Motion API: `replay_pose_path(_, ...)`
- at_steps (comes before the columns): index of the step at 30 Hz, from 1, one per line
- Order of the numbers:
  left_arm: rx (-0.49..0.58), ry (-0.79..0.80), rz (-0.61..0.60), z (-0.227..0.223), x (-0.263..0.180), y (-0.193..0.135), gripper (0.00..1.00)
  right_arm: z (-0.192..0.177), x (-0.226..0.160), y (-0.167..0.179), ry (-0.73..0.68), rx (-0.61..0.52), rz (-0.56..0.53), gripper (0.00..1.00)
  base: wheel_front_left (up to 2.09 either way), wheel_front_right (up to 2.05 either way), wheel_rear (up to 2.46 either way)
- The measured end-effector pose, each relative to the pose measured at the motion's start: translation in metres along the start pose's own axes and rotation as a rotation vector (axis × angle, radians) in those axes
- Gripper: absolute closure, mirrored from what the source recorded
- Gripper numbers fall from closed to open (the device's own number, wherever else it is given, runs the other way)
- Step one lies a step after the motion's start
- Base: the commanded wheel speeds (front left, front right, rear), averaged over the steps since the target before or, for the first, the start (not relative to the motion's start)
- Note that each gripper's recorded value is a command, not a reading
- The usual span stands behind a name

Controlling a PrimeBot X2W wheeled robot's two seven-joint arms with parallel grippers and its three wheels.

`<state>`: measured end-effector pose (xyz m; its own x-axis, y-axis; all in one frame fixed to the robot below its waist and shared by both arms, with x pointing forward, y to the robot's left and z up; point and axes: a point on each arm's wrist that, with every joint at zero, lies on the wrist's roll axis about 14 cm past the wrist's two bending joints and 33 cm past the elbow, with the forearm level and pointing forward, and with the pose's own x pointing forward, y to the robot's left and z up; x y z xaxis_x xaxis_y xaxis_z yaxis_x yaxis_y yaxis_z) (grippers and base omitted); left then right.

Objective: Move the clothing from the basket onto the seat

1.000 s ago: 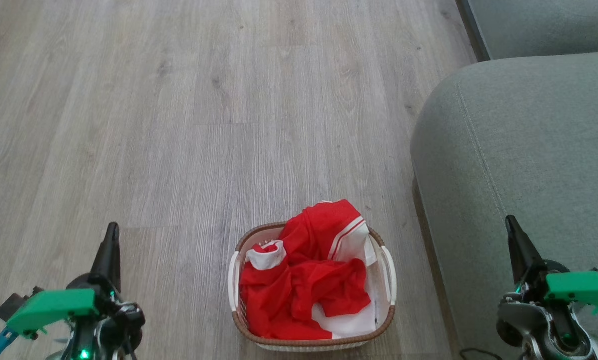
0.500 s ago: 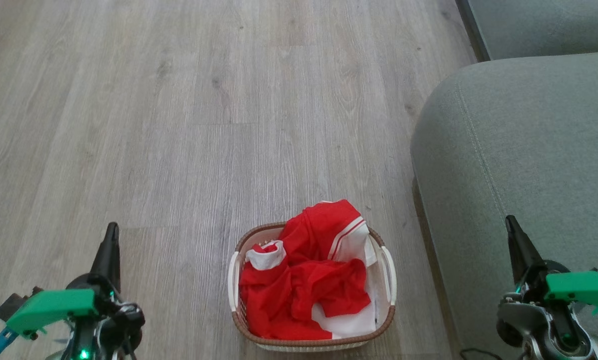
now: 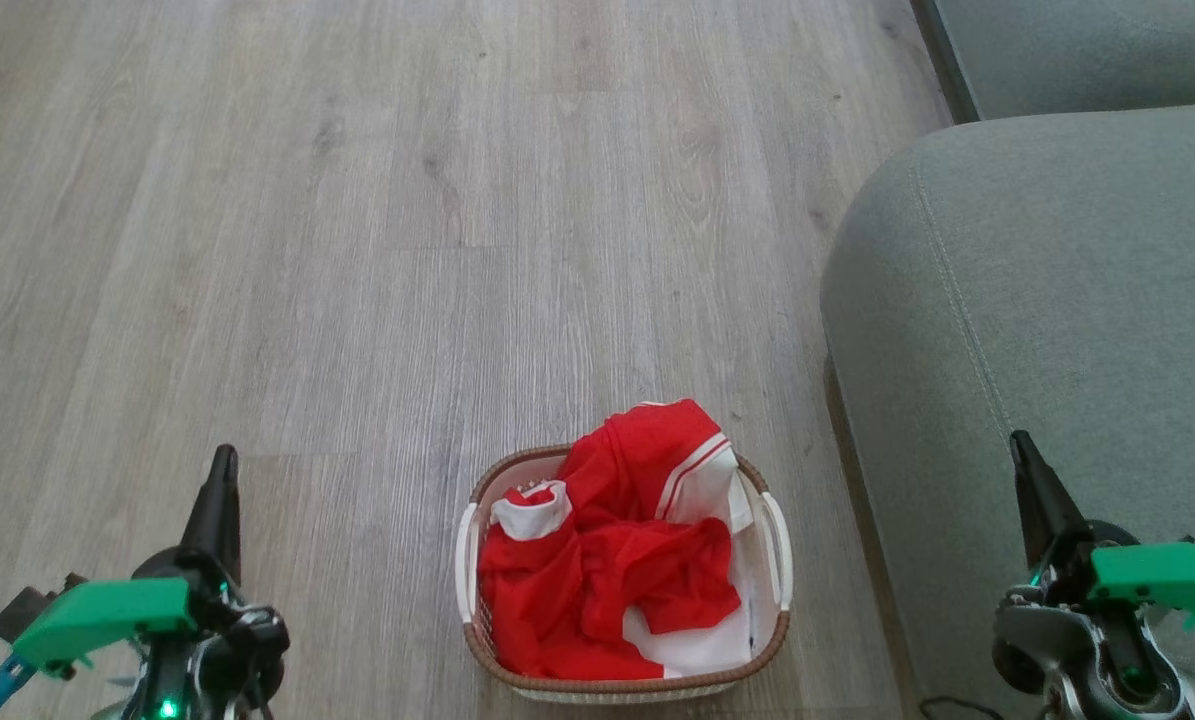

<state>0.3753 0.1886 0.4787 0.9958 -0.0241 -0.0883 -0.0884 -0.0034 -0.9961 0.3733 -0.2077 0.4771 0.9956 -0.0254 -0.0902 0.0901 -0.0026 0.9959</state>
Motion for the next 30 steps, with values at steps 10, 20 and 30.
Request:
replay_pose_path(10,0.000,0.000,0.000,0.000,0.000,0.000,1.00,0.000,0.000,0.000,0.000,0.000,0.000,1.00,0.00,0.00,0.00)
replay_pose_path(20,-0.014,-0.004,0.111,-0.001,-0.016,0.037,0.00,-0.002,-0.015,-0.037,0.001,0.011,-0.109,0.00,0.00,0.00,0.00)
replay_pose_path(30,-0.014,-0.016,0.110,-0.004,-0.018,0.037,0.00,-0.003,-0.016,-0.033,-0.010,0.008,-0.095,0.00,0.00,0.00,0.00)
